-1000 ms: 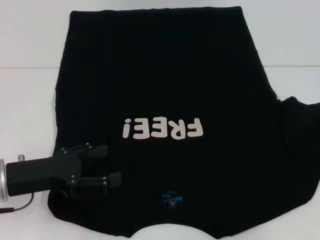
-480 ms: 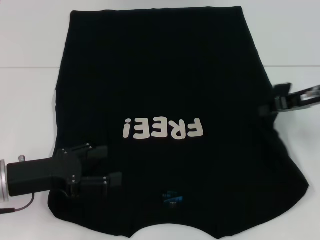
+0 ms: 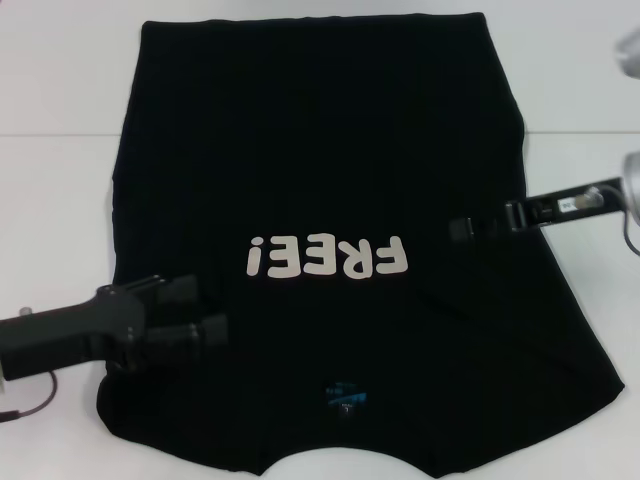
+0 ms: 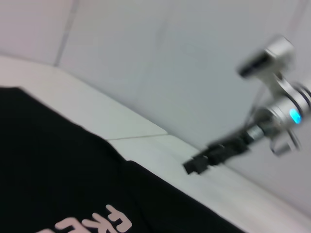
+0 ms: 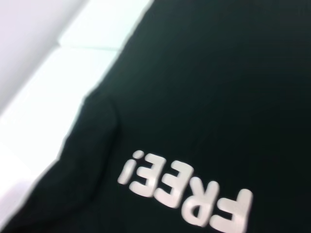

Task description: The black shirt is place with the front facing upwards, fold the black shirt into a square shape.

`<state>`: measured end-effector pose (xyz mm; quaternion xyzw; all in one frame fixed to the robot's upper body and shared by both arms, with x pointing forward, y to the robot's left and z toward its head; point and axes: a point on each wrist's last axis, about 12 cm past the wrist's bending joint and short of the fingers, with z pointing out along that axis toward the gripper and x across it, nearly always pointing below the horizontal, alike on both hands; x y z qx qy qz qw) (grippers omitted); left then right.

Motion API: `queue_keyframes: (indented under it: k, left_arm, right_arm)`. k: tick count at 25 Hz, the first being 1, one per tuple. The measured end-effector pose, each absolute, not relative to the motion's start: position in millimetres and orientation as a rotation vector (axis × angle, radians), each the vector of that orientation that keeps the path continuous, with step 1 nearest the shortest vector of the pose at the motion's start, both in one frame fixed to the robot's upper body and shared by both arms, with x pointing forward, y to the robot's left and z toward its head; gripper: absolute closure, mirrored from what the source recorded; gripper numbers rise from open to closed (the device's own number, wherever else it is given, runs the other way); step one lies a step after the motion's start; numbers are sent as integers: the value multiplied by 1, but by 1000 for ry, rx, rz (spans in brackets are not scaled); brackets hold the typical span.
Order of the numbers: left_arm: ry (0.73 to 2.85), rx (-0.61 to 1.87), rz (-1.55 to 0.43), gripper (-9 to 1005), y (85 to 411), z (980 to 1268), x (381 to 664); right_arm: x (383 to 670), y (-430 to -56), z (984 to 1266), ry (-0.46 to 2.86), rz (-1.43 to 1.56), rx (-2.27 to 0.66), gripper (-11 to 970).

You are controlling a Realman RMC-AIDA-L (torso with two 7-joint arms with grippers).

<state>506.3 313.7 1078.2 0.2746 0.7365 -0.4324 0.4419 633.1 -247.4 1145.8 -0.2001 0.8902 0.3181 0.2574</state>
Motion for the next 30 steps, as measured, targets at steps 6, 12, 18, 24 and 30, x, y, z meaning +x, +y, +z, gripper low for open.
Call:
queue_keyframes:
  k: [6, 12, 18, 24, 30]
  left_arm:
    - [2038, 359, -1233, 120, 345, 1093, 514]
    - [2326, 159, -1251, 124, 370, 1107, 517]
    - [2595, -30, -1126, 128, 383, 1105, 519]
    - [2686, -30, -1025, 132, 380, 1101, 526]
    - [2725, 48, -979, 136, 367, 1096, 532]
  right_arm:
    - [590, -276, 1115, 2112, 1002, -760, 615]
    - [544, -280, 1077, 1829, 896, -947, 319]
    - [528, -275, 1062, 1779, 873, -985, 200]
    - [528, -275, 1060, 1783, 873, -980, 199]
    - [530, -274, 1062, 1778, 873, -983, 199]
